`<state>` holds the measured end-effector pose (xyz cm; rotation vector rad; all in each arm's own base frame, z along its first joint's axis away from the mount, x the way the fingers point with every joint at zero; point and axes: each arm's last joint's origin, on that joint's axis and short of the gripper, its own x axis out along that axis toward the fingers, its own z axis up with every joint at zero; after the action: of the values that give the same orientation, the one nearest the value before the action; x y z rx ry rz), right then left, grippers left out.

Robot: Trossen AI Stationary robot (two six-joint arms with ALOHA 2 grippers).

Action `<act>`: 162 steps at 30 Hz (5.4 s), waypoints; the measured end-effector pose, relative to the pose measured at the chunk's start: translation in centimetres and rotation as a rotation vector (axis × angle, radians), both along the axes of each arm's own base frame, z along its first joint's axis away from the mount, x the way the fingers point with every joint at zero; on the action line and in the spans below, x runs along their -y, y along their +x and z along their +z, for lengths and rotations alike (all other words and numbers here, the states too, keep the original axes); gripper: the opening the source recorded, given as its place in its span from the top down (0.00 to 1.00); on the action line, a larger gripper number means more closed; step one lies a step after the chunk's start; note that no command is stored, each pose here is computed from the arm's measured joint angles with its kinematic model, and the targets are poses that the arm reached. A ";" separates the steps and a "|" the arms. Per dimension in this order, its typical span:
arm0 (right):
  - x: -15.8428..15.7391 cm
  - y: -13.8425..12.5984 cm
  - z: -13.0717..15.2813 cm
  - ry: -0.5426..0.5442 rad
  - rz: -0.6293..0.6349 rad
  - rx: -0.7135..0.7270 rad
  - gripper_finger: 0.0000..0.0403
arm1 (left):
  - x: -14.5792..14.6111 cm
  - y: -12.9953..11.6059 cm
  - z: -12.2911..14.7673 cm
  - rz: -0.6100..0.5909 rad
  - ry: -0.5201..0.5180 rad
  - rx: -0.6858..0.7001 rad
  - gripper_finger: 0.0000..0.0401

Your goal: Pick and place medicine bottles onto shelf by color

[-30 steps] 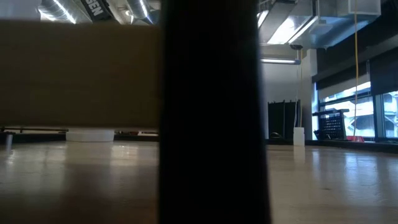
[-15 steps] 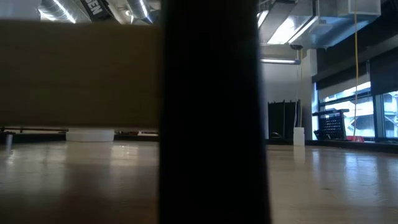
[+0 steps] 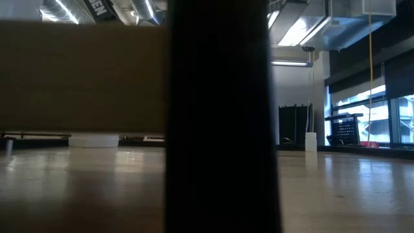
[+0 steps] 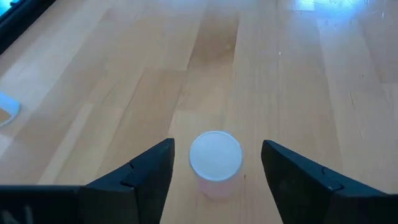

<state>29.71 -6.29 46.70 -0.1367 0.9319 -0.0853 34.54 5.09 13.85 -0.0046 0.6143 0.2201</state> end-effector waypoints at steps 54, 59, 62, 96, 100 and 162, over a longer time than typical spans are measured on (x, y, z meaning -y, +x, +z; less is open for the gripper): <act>-0.1 0.0 0.0 0.018 0.014 0.003 0.46 | 0.5 -2.5 4.7 -0.002 -0.004 -0.023 0.77; -0.2 0.1 0.0 0.044 0.034 0.009 0.46 | 1.2 -4.3 7.2 0.001 -0.032 -0.026 0.77; -0.2 0.1 0.0 0.056 0.044 0.011 0.46 | 1.9 -5.4 9.0 -0.008 -0.043 0.000 0.77; -1.3 0.2 0.3 0.364 0.314 0.095 0.46 | 10.2 -14.6 14.7 -0.241 -0.133 -0.040 0.77; -1.3 0.2 0.3 0.363 0.315 0.095 0.46 | 11.3 -15.0 14.7 -0.195 -0.127 -0.028 0.77; -1.3 0.3 0.4 0.355 0.319 0.109 0.46 | 23.9 -20.7 4.5 0.127 -0.273 0.082 0.77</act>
<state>30.03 -4.98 47.12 0.0492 0.7934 0.3638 13.86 -18.78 18.31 -0.3151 0.5587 0.2566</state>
